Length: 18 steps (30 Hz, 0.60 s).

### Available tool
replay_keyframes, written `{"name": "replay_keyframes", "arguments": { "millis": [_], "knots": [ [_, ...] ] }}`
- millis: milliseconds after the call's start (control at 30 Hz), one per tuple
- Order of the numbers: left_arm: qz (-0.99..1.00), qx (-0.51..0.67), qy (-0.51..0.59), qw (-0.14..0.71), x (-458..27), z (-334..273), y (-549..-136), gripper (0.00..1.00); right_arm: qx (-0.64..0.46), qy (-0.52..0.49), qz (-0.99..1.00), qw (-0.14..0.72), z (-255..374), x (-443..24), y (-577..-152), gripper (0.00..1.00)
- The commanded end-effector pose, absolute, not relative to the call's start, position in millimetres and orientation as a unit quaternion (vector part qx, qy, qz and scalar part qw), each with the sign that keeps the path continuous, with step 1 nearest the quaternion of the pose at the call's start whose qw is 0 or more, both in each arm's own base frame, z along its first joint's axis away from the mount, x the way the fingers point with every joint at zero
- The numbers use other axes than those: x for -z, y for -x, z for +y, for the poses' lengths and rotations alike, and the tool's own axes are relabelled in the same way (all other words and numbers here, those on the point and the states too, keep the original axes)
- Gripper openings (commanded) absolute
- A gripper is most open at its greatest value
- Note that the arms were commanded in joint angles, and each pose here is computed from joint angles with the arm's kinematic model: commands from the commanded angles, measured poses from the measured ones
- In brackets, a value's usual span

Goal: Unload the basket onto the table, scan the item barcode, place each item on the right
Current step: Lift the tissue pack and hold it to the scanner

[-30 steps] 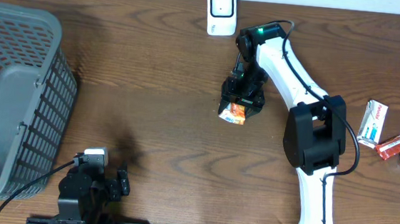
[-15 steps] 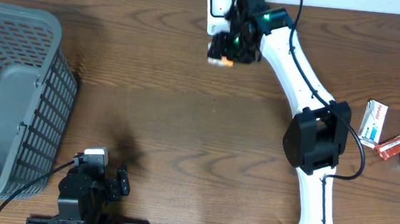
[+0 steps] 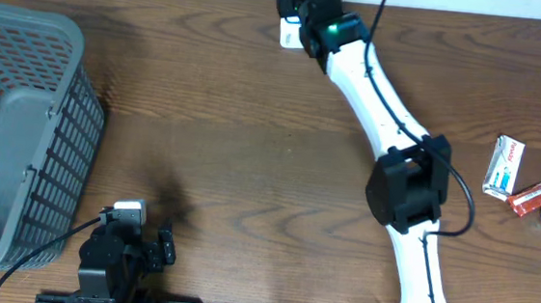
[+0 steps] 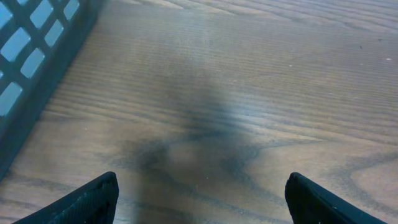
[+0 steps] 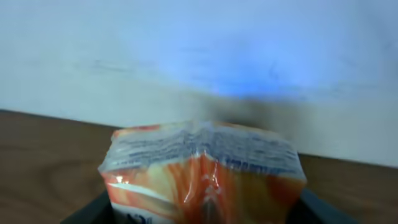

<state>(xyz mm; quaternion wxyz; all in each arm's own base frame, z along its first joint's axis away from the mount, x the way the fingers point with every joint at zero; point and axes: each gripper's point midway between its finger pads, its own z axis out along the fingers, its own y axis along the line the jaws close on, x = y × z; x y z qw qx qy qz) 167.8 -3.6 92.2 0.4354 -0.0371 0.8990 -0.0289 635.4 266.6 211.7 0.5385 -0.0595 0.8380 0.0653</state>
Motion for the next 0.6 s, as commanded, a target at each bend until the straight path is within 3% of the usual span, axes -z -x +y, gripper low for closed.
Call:
{"name": "replay_keyframes", "arguments": {
  "millis": [0,333,467,567],
  "knots": [
    [0.900,0.027,0.042,0.434,-91,-3,-167,0.86,-0.011,0.043,0.837,0.546,252,-164,-658,0.63],
    [0.900,0.027,0.042,0.434,-91,-3,-167,0.86,0.018,0.037,0.821,0.569,245,-112,-680,0.62],
    [0.900,0.027,0.042,0.434,-91,-3,-167,0.86,0.018,0.026,0.827,0.561,235,-126,-679,0.61],
    [0.900,0.027,0.042,0.434,-91,-3,-167,0.86,0.027,0.026,0.843,0.537,216,-180,-658,0.59]
  ]
}}
